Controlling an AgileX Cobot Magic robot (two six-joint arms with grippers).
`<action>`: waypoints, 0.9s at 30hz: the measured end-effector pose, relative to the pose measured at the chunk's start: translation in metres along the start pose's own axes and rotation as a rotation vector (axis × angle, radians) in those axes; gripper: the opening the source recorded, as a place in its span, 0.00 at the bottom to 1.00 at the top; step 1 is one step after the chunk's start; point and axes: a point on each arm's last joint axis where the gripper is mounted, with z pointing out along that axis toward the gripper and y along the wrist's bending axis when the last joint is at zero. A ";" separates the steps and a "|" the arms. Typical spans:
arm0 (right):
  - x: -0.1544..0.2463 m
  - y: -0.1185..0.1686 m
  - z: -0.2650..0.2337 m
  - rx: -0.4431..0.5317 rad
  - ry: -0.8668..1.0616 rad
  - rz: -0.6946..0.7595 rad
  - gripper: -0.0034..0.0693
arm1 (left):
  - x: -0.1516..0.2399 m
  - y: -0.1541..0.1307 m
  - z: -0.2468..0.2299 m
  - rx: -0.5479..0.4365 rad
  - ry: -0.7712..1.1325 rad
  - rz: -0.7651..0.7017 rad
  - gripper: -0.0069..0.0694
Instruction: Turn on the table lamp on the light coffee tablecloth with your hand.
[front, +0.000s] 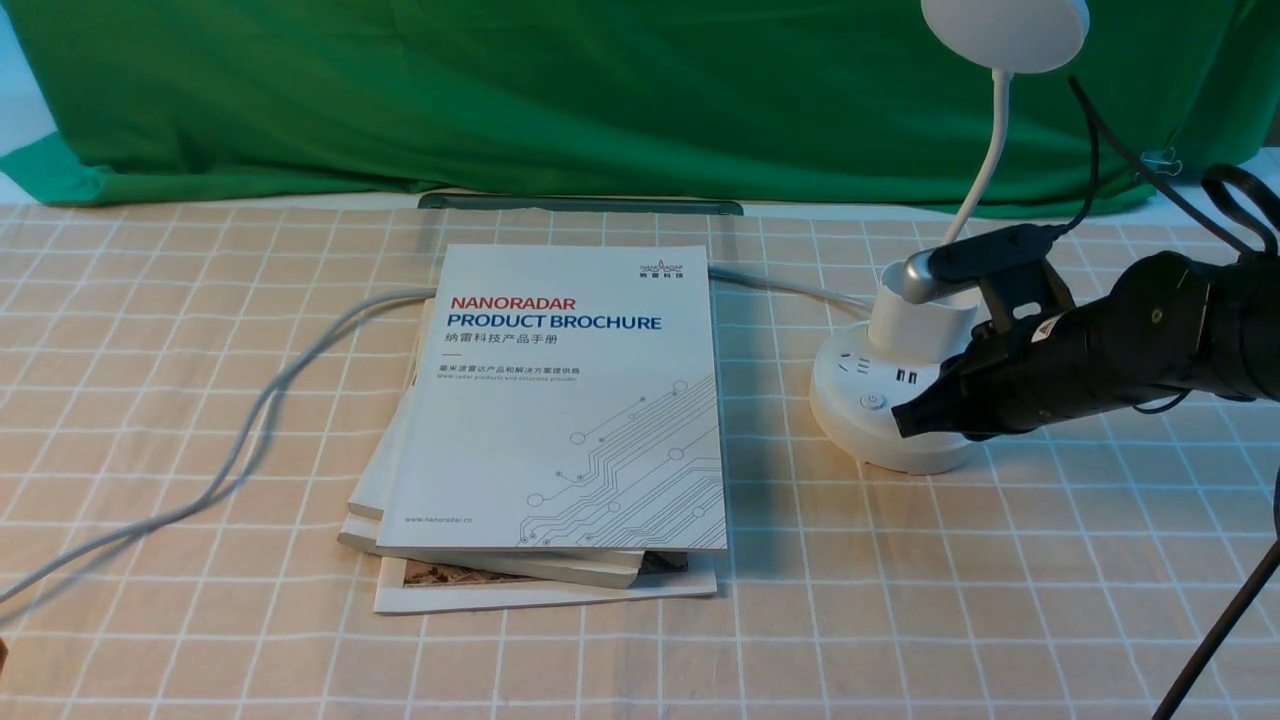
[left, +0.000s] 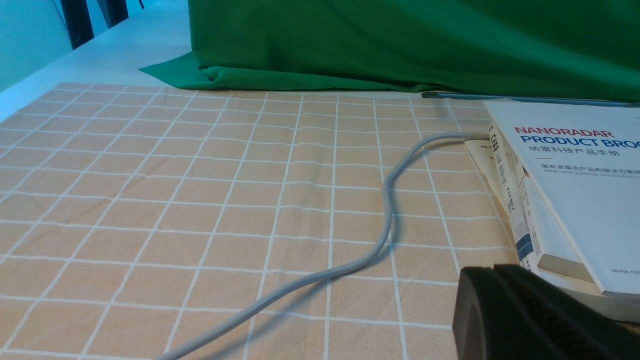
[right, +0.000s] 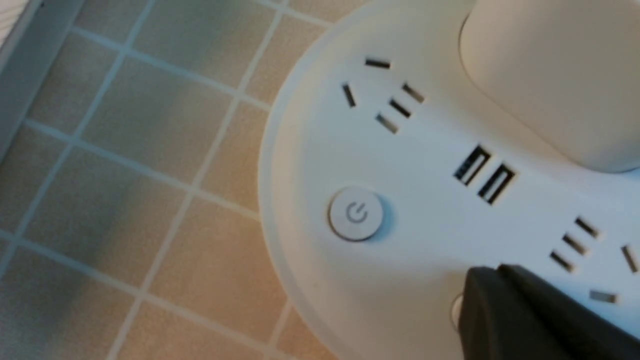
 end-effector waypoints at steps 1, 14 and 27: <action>-0.001 0.000 -0.002 -0.001 -0.004 0.011 0.09 | 0.000 0.000 0.000 0.000 0.000 0.000 0.12; 0.002 0.012 -0.141 0.024 -0.283 0.013 0.10 | 0.000 0.000 0.000 0.000 0.000 0.000 0.12; 0.087 0.034 -0.283 0.040 -0.725 0.052 0.10 | 0.000 0.000 0.000 0.000 0.000 0.000 0.12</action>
